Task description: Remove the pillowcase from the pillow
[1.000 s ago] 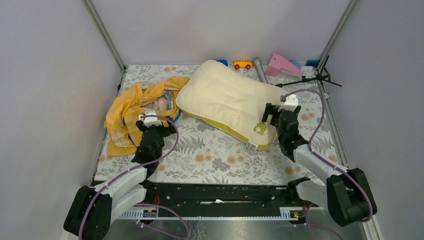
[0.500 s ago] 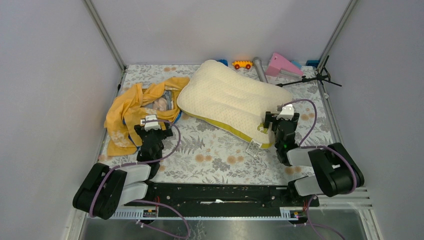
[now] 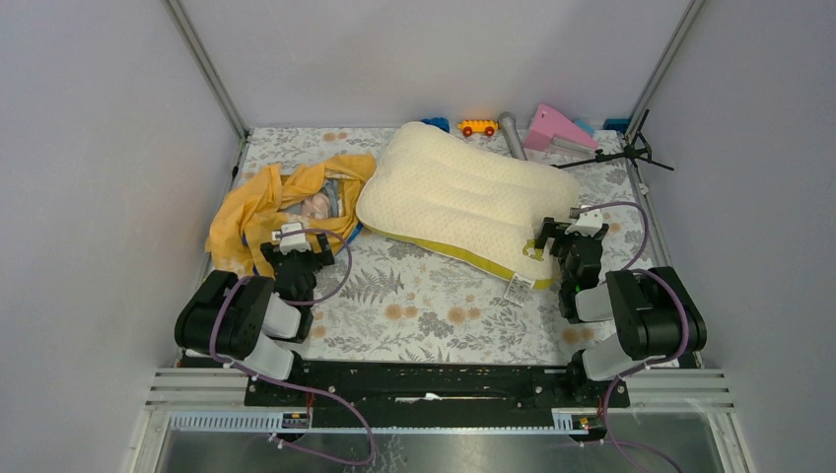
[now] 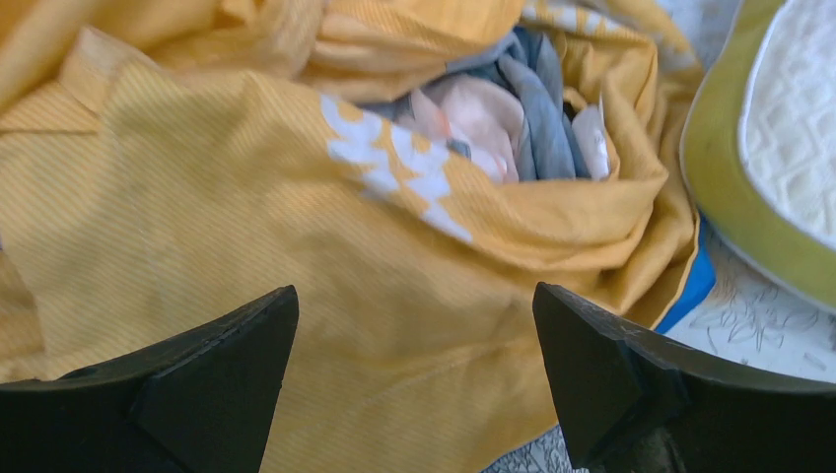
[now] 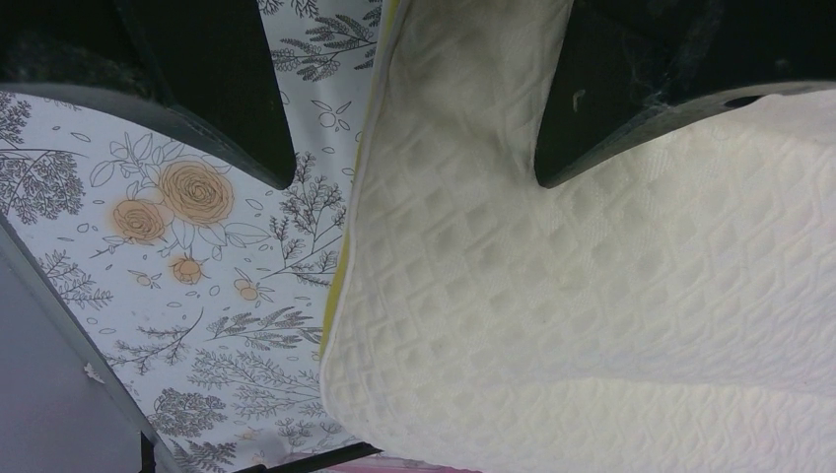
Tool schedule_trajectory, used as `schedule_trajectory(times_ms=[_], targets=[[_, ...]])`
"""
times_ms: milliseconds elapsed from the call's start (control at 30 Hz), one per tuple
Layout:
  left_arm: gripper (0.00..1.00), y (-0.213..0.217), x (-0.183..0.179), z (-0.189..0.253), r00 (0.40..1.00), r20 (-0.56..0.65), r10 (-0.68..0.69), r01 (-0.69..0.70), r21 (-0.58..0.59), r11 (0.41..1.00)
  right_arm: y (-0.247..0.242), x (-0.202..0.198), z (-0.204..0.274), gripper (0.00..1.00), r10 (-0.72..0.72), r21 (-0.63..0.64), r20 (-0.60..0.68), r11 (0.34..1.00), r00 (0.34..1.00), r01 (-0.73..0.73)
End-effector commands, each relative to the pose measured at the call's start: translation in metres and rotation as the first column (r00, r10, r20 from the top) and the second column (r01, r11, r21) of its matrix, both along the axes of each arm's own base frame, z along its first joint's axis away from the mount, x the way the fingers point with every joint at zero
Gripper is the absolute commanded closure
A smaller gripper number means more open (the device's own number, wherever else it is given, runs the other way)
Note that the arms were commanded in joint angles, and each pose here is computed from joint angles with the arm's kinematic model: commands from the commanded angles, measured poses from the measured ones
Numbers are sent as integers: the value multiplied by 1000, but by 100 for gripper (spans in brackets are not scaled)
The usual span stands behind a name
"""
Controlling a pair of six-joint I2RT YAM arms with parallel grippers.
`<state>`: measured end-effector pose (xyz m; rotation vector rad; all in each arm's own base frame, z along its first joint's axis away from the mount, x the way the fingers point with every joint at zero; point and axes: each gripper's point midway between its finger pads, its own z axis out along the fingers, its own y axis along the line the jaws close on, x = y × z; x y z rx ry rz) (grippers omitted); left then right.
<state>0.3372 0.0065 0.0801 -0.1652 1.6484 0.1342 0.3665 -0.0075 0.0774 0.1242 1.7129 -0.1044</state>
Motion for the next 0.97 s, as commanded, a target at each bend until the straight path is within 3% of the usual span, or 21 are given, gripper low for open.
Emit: schedule_trajectory(times_ms=[0, 200, 267, 933], targets=[[1, -11, 17, 33, 991, 116, -65, 66, -7, 998, 0, 3, -7, 0, 21, 8, -23, 1000, 1000, -21], [1, -13, 25, 31, 993, 97, -69, 68, 10, 998, -2, 7, -8, 1, 29, 21, -39, 999, 999, -28], [1, -8, 38, 21, 999, 25, -40, 40, -16, 999, -2, 6, -8, 0, 29, 21, -39, 999, 999, -28], [1, -7, 39, 21, 998, 27, -50, 51, -23, 998, -2, 5, -7, 0, 25, 20, -32, 999, 999, -25]])
